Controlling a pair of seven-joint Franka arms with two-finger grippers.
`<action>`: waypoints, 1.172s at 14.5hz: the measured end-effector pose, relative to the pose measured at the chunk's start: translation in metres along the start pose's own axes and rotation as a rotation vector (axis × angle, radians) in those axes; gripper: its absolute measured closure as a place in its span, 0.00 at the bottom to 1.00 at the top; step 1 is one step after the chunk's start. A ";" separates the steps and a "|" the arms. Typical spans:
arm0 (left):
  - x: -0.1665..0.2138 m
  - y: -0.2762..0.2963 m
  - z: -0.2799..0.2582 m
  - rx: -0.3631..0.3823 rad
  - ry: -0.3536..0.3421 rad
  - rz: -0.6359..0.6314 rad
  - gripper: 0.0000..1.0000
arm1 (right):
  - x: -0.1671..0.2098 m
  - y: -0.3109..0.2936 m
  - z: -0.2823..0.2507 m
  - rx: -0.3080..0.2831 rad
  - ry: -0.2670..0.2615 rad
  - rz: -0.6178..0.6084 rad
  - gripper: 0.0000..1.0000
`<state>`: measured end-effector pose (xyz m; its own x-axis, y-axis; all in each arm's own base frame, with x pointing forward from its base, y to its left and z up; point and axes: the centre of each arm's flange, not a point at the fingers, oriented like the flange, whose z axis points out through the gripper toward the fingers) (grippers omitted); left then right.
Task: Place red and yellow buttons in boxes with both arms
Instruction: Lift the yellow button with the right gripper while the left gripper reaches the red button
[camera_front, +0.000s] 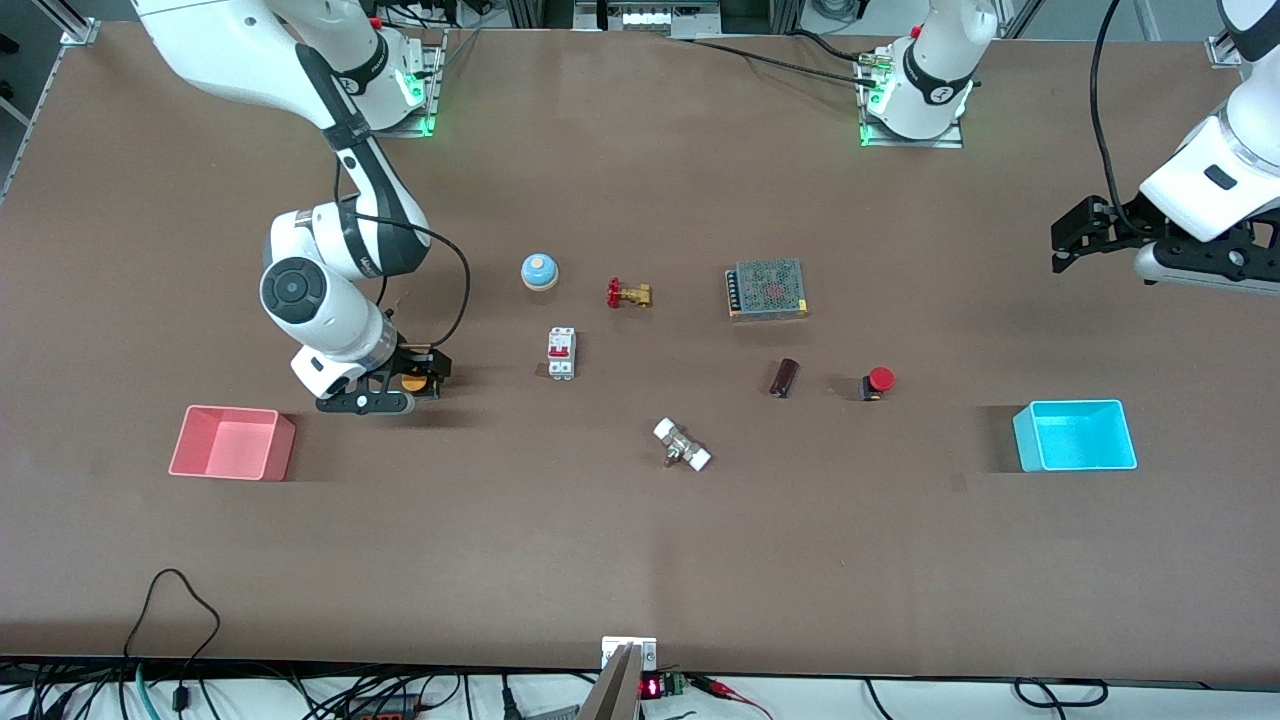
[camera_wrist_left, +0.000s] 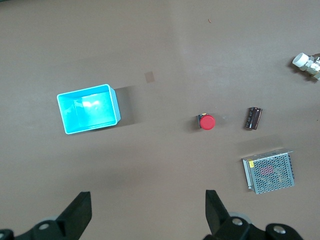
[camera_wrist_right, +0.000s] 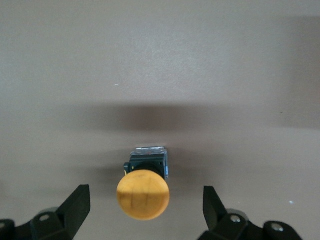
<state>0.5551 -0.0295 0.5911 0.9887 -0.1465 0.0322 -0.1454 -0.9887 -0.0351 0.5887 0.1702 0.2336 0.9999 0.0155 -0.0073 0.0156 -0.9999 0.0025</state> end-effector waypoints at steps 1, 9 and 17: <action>0.000 -0.002 0.000 0.000 0.000 -0.003 0.00 | -0.001 -0.001 0.002 0.000 -0.002 -0.002 0.00; 0.000 -0.017 0.006 -0.001 -0.012 -0.030 0.00 | -0.001 -0.003 0.013 0.000 -0.001 -0.006 0.20; 0.000 -0.017 0.007 -0.001 -0.017 -0.030 0.00 | -0.001 -0.003 0.016 -0.001 -0.002 -0.006 0.65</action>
<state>0.5581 -0.0127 0.5844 0.9931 -0.1166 0.0161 -0.1160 -0.9927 -0.0329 0.5876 0.1733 0.2181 0.9997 0.0216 -0.0094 0.0217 -0.9998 0.0033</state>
